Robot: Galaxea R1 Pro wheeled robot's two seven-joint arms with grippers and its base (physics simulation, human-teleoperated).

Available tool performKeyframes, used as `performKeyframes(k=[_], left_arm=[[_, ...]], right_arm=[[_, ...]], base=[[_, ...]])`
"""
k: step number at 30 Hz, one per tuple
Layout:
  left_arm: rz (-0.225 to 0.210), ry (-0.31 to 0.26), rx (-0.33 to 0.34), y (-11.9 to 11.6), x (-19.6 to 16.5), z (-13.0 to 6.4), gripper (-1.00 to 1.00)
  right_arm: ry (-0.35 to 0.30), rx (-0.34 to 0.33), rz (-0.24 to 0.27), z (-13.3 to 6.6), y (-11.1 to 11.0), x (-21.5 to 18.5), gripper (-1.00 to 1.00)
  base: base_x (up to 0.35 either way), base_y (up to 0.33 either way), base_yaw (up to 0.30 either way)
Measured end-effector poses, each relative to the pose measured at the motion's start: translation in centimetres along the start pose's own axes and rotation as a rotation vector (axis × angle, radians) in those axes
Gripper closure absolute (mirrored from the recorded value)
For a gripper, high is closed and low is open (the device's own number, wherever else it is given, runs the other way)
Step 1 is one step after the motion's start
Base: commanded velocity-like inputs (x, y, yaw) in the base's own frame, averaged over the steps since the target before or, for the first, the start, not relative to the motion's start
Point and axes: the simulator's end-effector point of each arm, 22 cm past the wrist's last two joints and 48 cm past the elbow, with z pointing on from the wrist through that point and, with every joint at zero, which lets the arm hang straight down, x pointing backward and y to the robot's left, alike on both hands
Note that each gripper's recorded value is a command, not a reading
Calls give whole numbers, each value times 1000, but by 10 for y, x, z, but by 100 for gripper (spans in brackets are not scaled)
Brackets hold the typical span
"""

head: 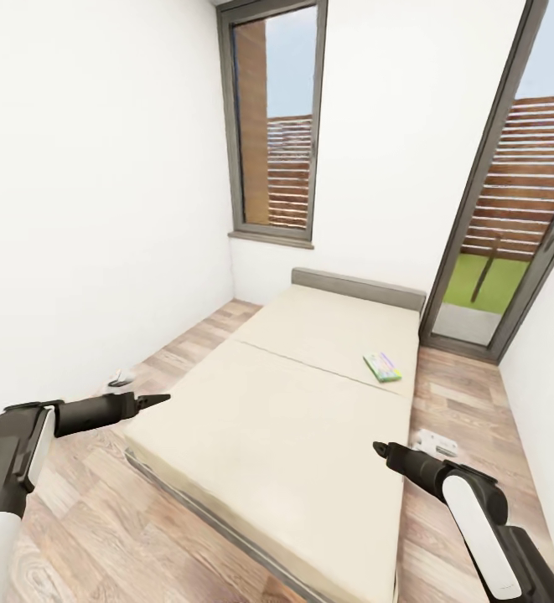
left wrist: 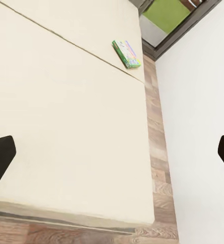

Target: Put all the toys in the child's room - the three board games (two on the bed and one on the table), the two jigsaw puzzles on the table, and the tennis ball on the table - inside the toy box on the table in the child's room.

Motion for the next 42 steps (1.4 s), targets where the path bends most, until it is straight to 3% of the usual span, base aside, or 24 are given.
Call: performKeyframes(k=[17, 42], left_arm=[[-11, 13, -4, 6, 6, 5, -100], [-29, 34, -9, 15, 17, 13, -100]], right_arm=[[15, 9, 1, 6, -4, 6, -100], [43, 19, 4, 15, -9, 16, -100]], base=[[-5, -11, 243], [-76, -189, 234]])
